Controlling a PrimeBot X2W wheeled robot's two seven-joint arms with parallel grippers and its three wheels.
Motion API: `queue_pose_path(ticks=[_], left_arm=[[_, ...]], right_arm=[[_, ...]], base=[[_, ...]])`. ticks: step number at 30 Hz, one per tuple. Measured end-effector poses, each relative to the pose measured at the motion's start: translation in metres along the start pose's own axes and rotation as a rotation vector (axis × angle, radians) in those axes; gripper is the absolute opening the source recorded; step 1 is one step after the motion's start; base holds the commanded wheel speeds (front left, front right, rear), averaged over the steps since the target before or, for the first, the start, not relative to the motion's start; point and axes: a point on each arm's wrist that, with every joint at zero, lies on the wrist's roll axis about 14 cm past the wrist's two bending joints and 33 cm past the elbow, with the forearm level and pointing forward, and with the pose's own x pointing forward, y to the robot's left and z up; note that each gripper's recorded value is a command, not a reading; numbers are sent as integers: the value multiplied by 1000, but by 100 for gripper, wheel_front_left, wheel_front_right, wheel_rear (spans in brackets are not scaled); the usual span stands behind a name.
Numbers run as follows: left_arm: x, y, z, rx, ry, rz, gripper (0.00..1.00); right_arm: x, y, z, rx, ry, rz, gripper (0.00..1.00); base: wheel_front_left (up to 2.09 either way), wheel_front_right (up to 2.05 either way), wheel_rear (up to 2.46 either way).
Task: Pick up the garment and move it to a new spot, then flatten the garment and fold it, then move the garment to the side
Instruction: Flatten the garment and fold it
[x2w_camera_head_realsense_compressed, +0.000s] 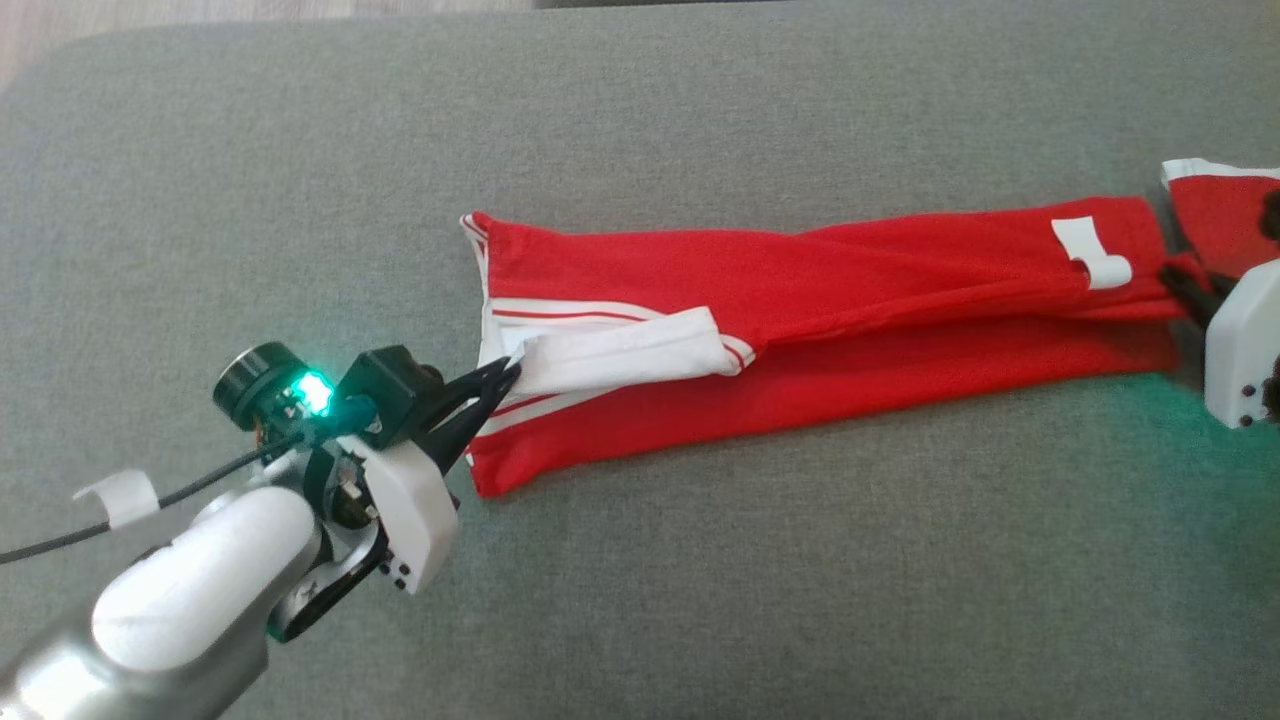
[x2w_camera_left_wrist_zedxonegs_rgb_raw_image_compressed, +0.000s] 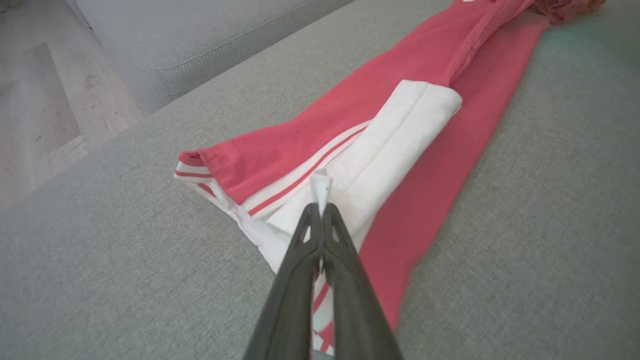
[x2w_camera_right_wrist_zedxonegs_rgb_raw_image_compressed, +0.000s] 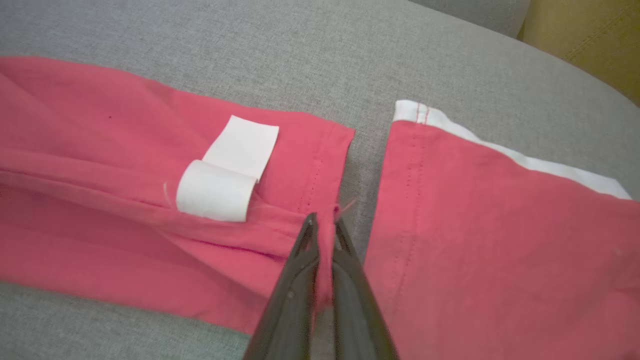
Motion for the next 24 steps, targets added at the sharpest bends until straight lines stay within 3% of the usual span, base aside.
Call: queue_pose_path(ticks=[3,4,5,6,7,8,15,24], left_arm=[[-3,-2,-2,-3,25,-8,0],[-3,-4,-3,-5,36,-14,0],[-4,-6,-4,-2,39,-20,0],[-4,-8,-3,-3,35,-22,7],[-4,-9,-3,-5,33,-21,78],[-4,-11,-3,-6,34,-23,100],[-5,3,18,-21,-58,65,100],[-21,52,103,-180,-494,340,100]], right_arm=[[-4,3,-3,1,16,8,0],[-5,3,-3,-1,17,7,64],[-7,2,-6,3,29,6,100],[-8,2,-8,3,37,6,100],[-9,2,-8,2,37,5,100],[-10,1,-8,2,35,3,100],[-23,-10,26,74,-121,-20,100],[-60,-17,138,200,-644,-36,100]], base=[[0,0,0],[0,0,0],[0,0,0],[0,0,0],[0,0,0],[0,0,0],[0,0,0],[0,0,0]])
